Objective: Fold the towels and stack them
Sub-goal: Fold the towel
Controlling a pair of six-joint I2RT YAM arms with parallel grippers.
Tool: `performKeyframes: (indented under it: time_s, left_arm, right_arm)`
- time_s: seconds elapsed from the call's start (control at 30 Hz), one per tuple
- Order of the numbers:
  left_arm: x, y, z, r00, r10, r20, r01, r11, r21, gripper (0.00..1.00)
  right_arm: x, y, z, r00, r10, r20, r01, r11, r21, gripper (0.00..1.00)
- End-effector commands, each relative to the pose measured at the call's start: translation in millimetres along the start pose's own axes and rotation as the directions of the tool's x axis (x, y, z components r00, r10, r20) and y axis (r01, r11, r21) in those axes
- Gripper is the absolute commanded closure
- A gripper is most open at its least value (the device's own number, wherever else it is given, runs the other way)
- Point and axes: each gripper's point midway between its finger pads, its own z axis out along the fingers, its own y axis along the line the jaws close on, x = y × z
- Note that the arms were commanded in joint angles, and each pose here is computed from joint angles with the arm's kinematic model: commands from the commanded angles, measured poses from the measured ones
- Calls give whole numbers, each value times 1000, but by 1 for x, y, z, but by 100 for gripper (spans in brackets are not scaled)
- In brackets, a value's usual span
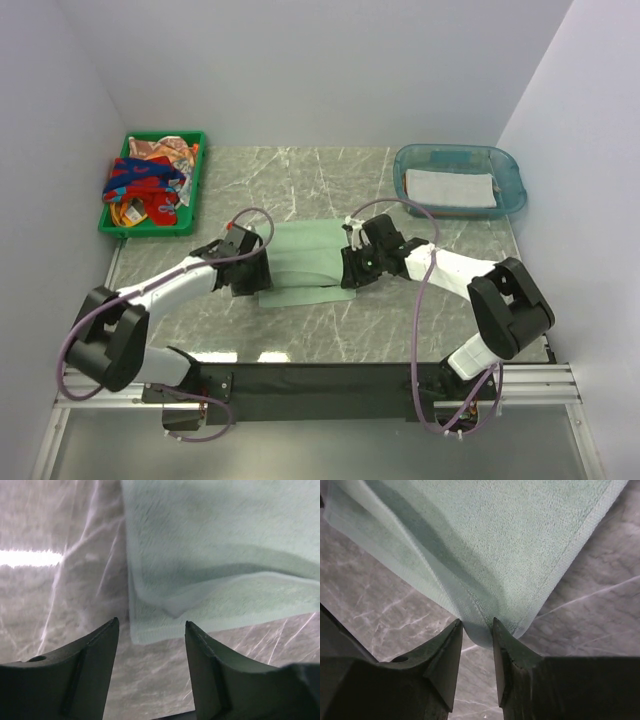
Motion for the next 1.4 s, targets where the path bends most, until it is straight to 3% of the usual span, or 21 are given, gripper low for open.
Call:
performKeyframes:
  time_s: [0.0,0.23,0.4,0.57,0.77,1.0,1.2,1.37]
  left_arm:
    - [-5,-7,-10,995,-75,66,71,996,56,38]
    - [-17,-6,-43,973,-152,173,137,986,92,25]
    - [-27,-10,-60,947,-213,239,181,973,146,26]
    - [-20,-20,-51,947,-257,191,219,955,201,27]
    - [-5,-17,-27,956,-258,141,234,958,164,38]
    - [11,-9,-2,971,-209,115,202,977,69,50]
    - [18,-4,10,979,-175,106,175,985,8,62]
    - [22,-4,13,982,-157,103,159,987,-10,78]
  right_arm:
    - [13,4,-2,998,48,-28,-48,999,-5,60]
    - [31,5,-12,996,86,-39,-86,996,-3,56]
    - [20,21,-27,1000,-3,-3,3,999,-32,54]
    - [19,32,-28,1000,-7,7,7,998,-69,52]
    - [2,22,-31,987,84,135,-84,996,-2,52]
    - [-9,-4,-39,924,220,314,-263,959,102,52]
    - [-1,-16,-39,891,268,365,-332,935,124,52]
    - [14,-22,-28,884,323,339,-386,913,136,53]
